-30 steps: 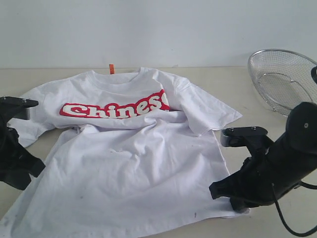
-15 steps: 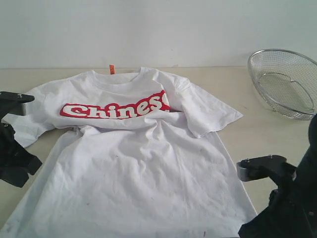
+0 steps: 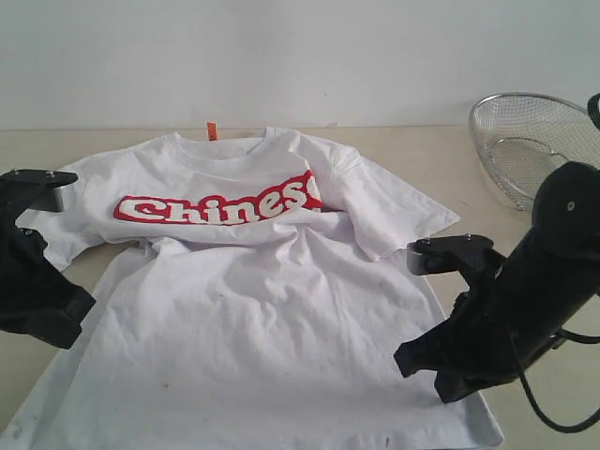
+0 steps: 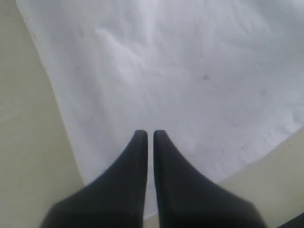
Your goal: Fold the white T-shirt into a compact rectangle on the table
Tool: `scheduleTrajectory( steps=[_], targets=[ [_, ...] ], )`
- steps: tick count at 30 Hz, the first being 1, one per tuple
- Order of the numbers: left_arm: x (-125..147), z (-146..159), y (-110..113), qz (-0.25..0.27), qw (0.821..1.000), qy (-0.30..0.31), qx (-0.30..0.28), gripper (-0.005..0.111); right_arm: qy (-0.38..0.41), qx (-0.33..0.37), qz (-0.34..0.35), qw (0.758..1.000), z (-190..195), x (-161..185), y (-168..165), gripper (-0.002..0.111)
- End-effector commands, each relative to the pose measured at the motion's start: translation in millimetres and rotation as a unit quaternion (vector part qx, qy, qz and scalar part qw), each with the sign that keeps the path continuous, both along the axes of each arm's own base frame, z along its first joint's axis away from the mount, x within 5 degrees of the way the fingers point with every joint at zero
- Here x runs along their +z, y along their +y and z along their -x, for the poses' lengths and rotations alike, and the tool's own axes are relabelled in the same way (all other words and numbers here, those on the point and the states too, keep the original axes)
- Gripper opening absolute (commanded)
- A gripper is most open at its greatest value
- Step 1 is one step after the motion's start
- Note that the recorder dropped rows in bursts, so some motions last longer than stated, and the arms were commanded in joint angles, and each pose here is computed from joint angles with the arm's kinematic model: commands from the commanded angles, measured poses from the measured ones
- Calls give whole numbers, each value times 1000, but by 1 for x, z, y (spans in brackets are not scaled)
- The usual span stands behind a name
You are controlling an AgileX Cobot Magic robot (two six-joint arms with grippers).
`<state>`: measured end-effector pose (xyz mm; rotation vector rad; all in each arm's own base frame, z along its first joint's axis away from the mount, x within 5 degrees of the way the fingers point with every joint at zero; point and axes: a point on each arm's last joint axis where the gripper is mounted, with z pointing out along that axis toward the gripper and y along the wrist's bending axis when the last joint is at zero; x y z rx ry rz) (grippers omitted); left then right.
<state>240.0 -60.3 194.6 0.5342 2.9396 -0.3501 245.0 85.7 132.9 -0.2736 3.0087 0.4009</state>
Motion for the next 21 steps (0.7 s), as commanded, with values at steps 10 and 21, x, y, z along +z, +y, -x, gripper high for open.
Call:
scheduleTrajectory(
  steps=[10,21],
  targets=[
    [1,0,-2,4,1000,4,-5,5,45,19,38,998,20,-18,-9,0],
    [1,2,-2,4,1000,16,-9,5,157,40,47,986,51,-23,-14,0]
  ],
)
